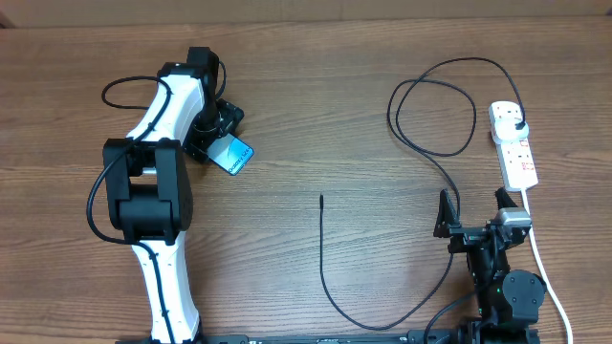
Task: Plug charger to phone and switch on socket
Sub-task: 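Close the left gripper on the phone's sides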
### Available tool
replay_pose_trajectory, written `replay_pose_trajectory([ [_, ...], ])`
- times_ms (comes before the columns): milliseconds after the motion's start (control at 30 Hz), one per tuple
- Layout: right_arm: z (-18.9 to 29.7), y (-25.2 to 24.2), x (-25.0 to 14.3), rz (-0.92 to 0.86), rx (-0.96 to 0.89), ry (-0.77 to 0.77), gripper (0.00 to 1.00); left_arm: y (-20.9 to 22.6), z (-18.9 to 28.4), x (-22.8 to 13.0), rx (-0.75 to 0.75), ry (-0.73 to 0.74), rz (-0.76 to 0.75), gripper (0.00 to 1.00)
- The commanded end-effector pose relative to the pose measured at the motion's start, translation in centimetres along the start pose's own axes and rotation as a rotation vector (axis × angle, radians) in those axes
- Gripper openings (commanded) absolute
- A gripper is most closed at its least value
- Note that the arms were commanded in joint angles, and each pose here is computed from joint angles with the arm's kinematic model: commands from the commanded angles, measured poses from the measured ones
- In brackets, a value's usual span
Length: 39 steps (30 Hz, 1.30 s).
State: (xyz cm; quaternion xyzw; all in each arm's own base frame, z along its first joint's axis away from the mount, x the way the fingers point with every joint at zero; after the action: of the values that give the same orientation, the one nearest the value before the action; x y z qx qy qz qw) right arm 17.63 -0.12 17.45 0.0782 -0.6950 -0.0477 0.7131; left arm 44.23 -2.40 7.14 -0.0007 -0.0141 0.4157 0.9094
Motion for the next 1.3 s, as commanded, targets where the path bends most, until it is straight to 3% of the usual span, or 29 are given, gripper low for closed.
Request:
replay_pose_trajectory([
  [0,0.00,-0.03,-0.19,-0.005,-0.003,-0.005,1.00,0.15,-1.47,0.44,0.032,-0.003,0.021,1.00],
  [1267,0.00,-0.02,-0.19,-0.006,-0.002,-0.005,1.00,0.39,-1.46,0.23,0.048,0.006,0.008,0.98],
])
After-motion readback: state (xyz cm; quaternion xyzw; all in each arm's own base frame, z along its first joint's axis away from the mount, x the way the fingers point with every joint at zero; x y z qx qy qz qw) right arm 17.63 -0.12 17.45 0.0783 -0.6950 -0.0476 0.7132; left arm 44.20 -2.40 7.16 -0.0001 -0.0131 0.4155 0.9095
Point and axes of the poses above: each gripper's point midway between its finger pads, its own z axis back along the fingers, its own y axis along the line the jaws close on, x = y × z, the point moved 7 cm from there along z, back along the fingers, and after that the axes turned 6 degrees about -z, right-handed, at the moved point
